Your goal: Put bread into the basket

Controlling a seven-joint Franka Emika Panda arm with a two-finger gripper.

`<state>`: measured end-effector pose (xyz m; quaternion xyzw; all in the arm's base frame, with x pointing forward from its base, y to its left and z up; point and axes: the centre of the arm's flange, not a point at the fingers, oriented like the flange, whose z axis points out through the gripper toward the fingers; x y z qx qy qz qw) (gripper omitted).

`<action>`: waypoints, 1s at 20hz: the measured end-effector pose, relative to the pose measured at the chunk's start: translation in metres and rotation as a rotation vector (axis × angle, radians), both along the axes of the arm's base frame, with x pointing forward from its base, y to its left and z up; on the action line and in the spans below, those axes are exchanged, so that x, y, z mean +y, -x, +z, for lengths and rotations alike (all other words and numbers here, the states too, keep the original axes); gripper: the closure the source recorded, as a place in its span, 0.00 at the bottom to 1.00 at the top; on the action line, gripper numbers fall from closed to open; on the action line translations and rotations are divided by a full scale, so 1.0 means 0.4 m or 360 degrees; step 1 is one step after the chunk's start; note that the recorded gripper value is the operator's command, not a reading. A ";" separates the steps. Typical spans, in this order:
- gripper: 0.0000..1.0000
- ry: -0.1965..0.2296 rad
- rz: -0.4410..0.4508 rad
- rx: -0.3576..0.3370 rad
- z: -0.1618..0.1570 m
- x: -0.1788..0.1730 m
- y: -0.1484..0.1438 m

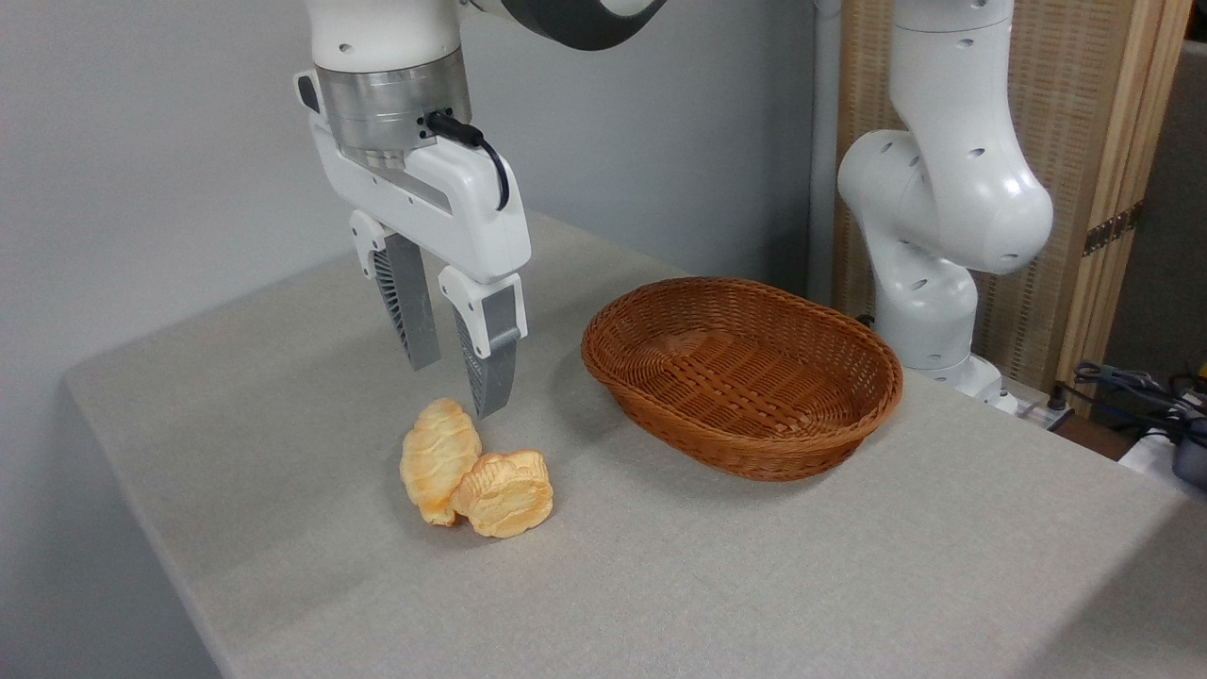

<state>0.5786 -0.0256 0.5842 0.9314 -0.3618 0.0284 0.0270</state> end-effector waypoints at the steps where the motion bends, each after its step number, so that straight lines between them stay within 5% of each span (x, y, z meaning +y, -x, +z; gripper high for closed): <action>1: 0.00 0.0004 -0.0004 -0.0002 0.002 -0.003 0.000; 20: 0.00 0.0005 -0.0015 -0.0002 0.002 -0.012 0.000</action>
